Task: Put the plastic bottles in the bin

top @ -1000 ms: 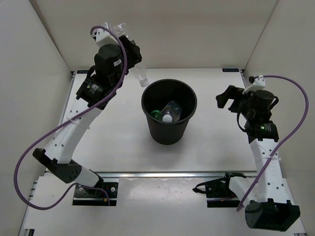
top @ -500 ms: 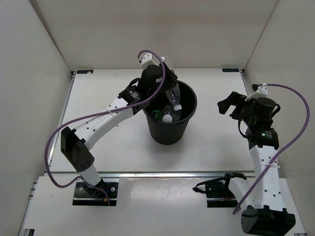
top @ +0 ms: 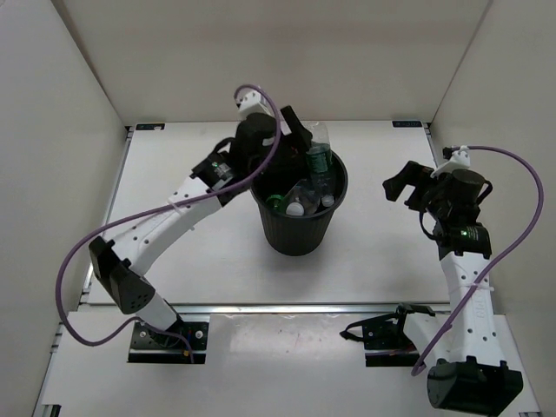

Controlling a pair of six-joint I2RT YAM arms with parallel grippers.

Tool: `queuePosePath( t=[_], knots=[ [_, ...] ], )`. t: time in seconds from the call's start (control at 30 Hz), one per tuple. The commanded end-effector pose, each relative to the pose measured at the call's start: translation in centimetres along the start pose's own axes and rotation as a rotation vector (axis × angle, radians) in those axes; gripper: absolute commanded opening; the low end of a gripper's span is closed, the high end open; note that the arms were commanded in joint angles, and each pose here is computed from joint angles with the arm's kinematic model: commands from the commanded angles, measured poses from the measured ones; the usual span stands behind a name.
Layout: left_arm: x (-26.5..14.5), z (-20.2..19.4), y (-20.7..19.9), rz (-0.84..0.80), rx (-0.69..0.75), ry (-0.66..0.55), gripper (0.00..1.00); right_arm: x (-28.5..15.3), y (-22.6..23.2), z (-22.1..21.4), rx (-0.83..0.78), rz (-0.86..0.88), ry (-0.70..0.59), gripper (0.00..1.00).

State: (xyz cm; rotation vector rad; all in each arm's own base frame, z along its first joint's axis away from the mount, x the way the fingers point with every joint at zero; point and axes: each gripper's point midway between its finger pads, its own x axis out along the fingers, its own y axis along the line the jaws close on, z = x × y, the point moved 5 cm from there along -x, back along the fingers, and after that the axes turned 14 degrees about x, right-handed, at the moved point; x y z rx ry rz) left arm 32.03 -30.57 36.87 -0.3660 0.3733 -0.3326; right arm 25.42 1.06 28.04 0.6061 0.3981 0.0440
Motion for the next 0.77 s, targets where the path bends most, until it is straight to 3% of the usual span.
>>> queuePosePath(
  t=[0.0, 0.13, 0.2, 0.27, 0.37, 0.5, 0.73],
  knots=[
    [-5.8, 9.3, 2.6, 0.059, 0.046, -0.166, 0.99, -0.1, 0.3, 1.5, -0.023, -0.044, -0.016, 0.99],
    [-9.0, 10.5, 12.4, 0.359, 0.069, -0.100, 0.99, -0.6, -1.9, 2.1, -0.025, -0.221, 0.009, 0.99],
    [-9.7, 8.5, 21.4, 0.548, -0.027, -0.027, 0.98, -1.0, -3.3, 2.2, -0.016, -0.288, 0.044, 1.00],
    [-11.9, 6.5, 25.9, 0.684, -0.072, -0.020, 0.99, -1.5, -4.8, 2.5, 0.020, -0.365, 0.074, 0.99],
    [-12.1, 2.4, 28.9, 0.833, -0.016, 0.136, 0.98, -1.9, -6.8, 1.7, 0.029, -0.500, 0.142, 0.99],
    [-10.9, -1.4, 30.8, 0.868, 0.008, 0.306, 0.99, -1.8, -8.2, 1.0, 0.035, -0.560, 0.191, 0.99],
    [-10.7, -1.2, 30.6, 0.824, -0.016, 0.227, 0.99, -2.0, -7.7, 0.9, 0.029, -0.503, 0.164, 0.99]
  ],
)
